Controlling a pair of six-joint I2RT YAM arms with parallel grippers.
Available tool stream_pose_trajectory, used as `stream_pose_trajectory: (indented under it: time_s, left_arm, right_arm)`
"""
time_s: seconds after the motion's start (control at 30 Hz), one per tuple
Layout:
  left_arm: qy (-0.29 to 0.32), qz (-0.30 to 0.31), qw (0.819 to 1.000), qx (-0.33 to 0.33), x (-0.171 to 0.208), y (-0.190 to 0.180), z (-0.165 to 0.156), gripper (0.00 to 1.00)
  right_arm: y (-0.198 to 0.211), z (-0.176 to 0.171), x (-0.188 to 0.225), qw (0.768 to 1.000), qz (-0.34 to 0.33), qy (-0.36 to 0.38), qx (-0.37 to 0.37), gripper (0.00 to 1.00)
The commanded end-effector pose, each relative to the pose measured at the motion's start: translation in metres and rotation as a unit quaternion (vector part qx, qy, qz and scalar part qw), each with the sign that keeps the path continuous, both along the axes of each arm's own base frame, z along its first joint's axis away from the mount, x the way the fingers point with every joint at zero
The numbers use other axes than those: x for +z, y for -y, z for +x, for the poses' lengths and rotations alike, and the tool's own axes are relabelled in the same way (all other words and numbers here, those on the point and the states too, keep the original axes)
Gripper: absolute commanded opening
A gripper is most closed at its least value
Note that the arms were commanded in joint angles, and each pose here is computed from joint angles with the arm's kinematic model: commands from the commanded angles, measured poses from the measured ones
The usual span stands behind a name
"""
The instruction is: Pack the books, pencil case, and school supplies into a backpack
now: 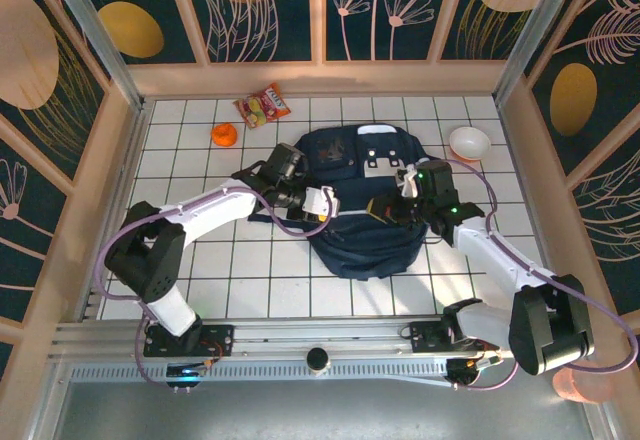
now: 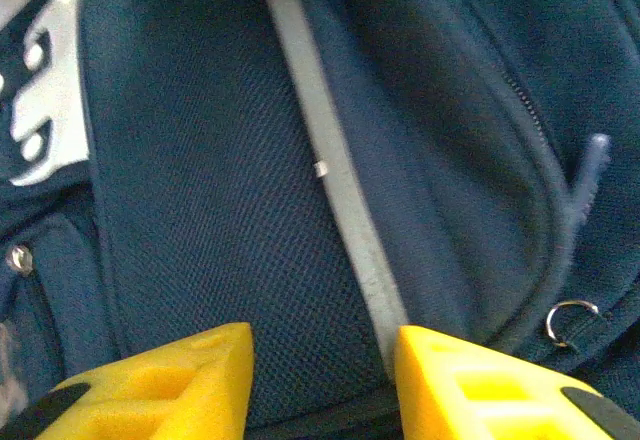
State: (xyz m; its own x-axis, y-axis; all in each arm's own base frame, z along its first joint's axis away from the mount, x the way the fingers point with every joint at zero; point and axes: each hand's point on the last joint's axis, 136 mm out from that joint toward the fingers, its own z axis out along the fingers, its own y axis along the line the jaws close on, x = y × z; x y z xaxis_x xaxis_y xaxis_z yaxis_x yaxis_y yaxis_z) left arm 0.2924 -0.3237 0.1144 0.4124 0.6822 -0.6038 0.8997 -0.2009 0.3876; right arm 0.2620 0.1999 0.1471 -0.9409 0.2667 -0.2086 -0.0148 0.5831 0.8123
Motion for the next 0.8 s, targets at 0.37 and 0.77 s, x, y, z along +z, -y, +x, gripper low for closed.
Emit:
stream_pose_trajectory:
  time_s: [0.37,0.77]
  left_arm:
    - [-0.074,-0.064,0.995,-0.029,0.025,0.000,-0.073,0.00]
    - [0.002,-0.094,0.994,0.050,0.038,-0.007,-0.052,0.24]
  right_arm:
    - [0.007,0.035,0.004,0.998,0.006,0.060,0.003,0.02]
    - [0.004,0.035,0.013,0.997,0.006,0.072,0.024,0.10]
